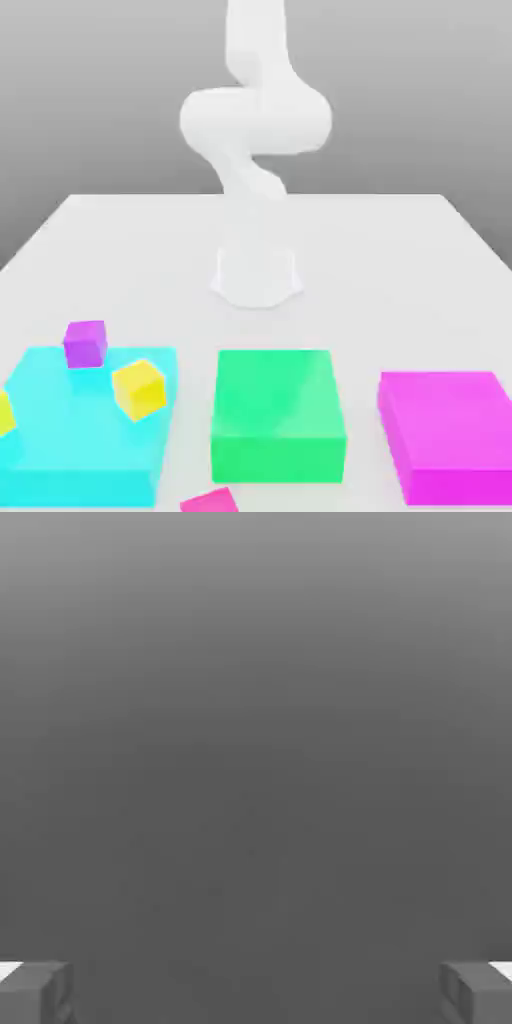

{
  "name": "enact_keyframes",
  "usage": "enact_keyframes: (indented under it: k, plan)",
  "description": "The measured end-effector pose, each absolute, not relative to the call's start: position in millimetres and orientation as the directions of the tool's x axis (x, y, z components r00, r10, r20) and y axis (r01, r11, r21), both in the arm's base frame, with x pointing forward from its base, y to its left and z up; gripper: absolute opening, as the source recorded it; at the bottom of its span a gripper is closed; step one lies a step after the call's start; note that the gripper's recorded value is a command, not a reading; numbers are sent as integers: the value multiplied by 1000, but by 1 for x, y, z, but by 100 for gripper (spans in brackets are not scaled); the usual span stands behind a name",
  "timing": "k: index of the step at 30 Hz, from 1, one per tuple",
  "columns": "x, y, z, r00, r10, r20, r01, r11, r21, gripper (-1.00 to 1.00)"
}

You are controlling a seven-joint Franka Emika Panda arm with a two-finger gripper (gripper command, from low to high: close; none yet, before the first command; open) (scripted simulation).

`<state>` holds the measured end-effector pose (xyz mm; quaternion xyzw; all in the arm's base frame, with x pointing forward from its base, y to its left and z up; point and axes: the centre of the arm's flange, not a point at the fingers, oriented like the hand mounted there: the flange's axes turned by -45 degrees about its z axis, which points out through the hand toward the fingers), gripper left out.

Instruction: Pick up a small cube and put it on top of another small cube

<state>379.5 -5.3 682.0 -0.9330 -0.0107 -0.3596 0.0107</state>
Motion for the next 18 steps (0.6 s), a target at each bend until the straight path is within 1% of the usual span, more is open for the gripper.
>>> enact_keyframes:
  k: [4,9,14,18]
  plan:
    - [429,-12,628,804,59,591,85,-996,-17,0]
    - [479,-17,554,864,119,489,148,-989,-22,0]
    - [516,-21,473,907,180,381,205,-979,-25,0]
    - [534,-24,404,929,230,290,247,-969,-23,0]
